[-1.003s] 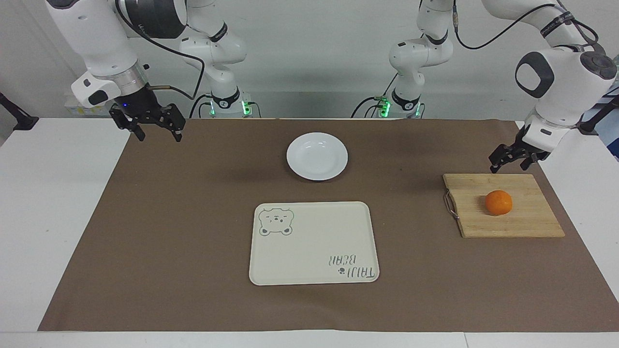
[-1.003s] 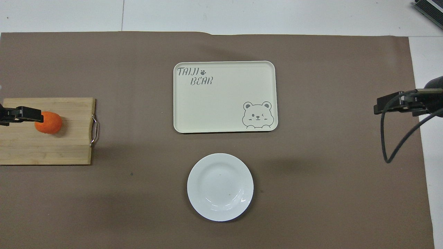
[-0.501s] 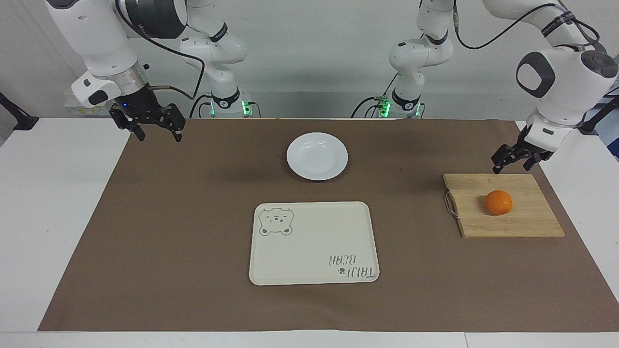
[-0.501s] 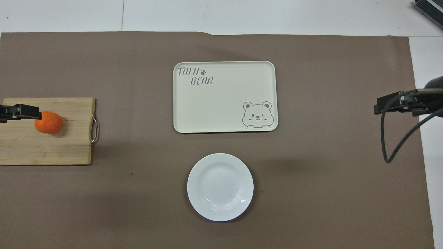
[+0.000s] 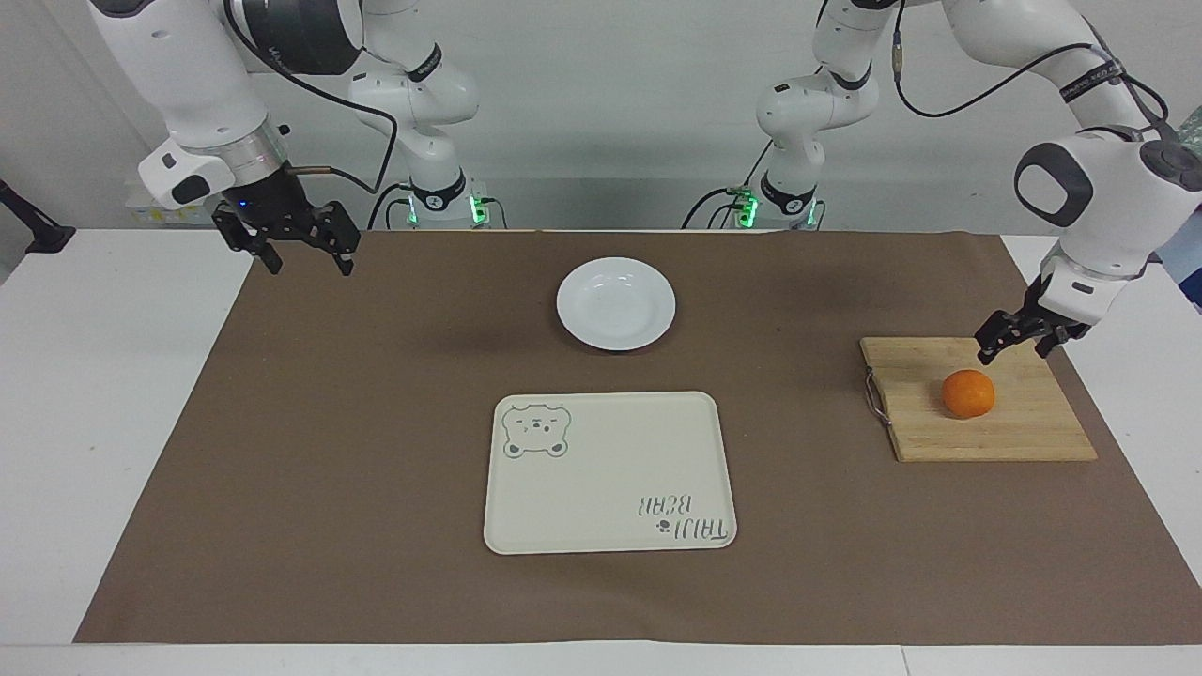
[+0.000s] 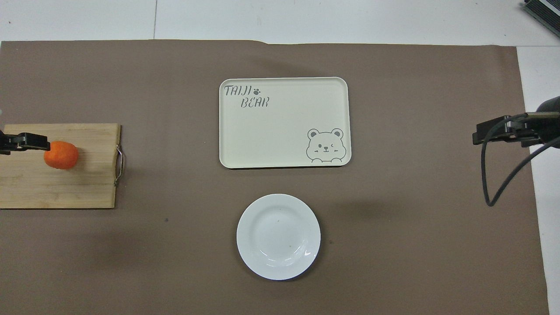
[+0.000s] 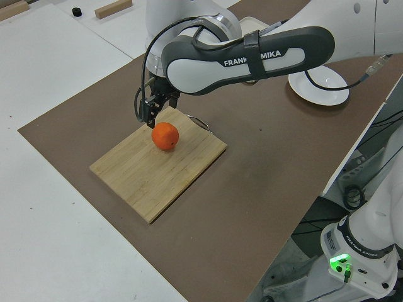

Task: Place orange and plate with both arms
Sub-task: 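Reach the left gripper down to the orange on the cutting board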

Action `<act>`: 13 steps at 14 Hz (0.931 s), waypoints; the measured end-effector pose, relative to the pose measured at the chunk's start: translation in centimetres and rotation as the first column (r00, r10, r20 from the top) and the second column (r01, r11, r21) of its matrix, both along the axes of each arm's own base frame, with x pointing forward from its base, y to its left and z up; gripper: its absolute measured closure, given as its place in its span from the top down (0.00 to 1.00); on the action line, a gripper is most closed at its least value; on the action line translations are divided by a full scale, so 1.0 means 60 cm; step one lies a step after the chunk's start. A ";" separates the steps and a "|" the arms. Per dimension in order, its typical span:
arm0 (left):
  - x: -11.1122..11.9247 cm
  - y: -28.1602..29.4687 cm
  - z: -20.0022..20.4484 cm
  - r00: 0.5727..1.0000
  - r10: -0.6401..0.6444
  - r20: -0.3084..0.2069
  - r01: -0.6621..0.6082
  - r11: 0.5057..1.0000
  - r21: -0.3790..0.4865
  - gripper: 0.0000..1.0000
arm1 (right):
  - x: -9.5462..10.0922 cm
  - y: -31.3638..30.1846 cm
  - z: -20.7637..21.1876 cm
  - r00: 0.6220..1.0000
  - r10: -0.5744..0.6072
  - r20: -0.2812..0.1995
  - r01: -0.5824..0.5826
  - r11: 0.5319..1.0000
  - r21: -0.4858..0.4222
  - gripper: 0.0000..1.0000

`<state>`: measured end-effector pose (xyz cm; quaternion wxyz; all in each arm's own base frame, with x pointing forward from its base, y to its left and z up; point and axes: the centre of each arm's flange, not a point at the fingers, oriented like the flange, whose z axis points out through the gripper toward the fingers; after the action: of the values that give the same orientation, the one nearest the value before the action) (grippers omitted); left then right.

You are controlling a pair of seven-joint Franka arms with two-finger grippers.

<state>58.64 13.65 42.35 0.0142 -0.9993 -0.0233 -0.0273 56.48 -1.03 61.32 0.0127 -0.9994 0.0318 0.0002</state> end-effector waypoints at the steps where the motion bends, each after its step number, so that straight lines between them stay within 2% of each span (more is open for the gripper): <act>1: 0.002 -0.003 -0.011 1.000 -0.003 -0.007 0.003 1.000 -0.002 1.00 | 0.000 0.000 0.000 1.000 0.000 0.000 0.000 1.000 0.000 1.00; 7: 0.011 -0.010 -0.073 1.000 -0.013 0.002 0.013 1.000 -0.003 1.00 | 0.000 0.000 0.000 1.000 0.000 0.000 0.000 1.000 0.000 1.00; 13: 0.014 -0.014 -0.081 1.000 -0.018 0.002 0.018 1.000 -0.004 1.00 | 0.000 0.000 0.000 1.000 0.000 0.000 0.000 1.000 0.000 1.00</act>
<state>59.51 12.83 37.47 0.0119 -0.9994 -0.0144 -0.0285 56.48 -1.03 61.32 0.0127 -0.9994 0.0318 0.0002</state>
